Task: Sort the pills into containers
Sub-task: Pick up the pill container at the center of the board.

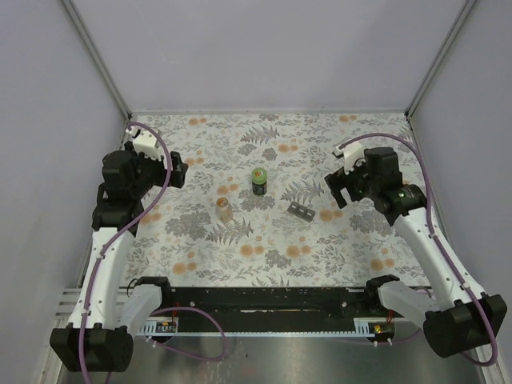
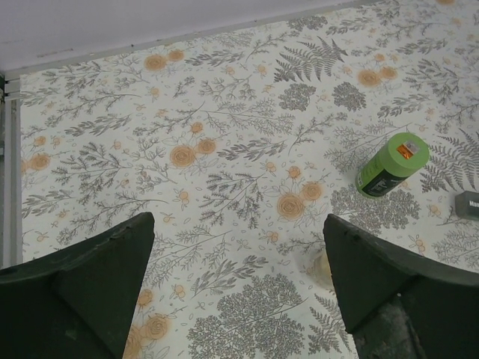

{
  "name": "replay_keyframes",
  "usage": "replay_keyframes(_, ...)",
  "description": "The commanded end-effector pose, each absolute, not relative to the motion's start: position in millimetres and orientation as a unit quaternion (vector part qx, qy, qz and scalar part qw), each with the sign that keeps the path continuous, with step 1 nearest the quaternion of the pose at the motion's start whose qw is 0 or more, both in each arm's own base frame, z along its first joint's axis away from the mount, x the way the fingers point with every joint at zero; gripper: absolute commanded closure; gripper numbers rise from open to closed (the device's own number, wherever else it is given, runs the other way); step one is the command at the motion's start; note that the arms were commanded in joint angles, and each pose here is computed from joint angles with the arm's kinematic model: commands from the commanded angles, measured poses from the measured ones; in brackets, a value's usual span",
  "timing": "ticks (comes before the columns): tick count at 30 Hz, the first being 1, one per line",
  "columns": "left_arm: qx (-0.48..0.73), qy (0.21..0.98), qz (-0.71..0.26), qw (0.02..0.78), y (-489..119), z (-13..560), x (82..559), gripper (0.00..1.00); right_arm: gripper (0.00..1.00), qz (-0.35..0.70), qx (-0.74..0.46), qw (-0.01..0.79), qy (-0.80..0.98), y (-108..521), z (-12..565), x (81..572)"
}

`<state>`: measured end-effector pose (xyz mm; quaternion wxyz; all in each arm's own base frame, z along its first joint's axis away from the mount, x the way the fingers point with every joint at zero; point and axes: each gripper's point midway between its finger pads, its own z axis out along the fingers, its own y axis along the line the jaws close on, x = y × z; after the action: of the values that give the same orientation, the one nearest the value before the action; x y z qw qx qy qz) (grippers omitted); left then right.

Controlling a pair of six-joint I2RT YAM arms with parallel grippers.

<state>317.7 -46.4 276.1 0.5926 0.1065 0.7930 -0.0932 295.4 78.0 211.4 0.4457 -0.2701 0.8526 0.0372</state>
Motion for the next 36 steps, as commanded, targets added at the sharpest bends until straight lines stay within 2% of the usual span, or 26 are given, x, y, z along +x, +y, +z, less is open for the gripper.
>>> replay_keyframes(1, 0.149, 0.778, -0.103, 0.602, -55.6, 295.3, 313.1, 0.01, 0.01, 0.017, -0.333, 0.441, 0.833, 100.6, 207.7, 310.2)
replay_keyframes(10, 0.189, 0.772, -0.122, 0.594, -73.1, 298.5, 304.9, 0.01, 0.05, 0.060, -0.432, 0.335, 0.835, 164.8, 131.2, 315.1)
replay_keyframes(20, 0.195, 0.769, -0.135, 0.594, -81.8, 300.6, 305.9, 0.01, 0.11, 0.081, -0.464, 0.242, 0.848, 184.0, 52.3, 296.8)
replay_keyframes(31, 0.204, 0.762, -0.142, 0.598, -88.1, 306.4, 305.5, 0.01, 0.19, 0.074, -0.474, 0.210, 0.852, 181.6, 24.0, 295.1)
replay_keyframes(36, 0.209, 0.759, -0.147, 0.599, -91.2, 308.6, 304.4, 0.01, 0.29, 0.072, -0.477, 0.205, 0.852, 181.1, 20.1, 295.1)
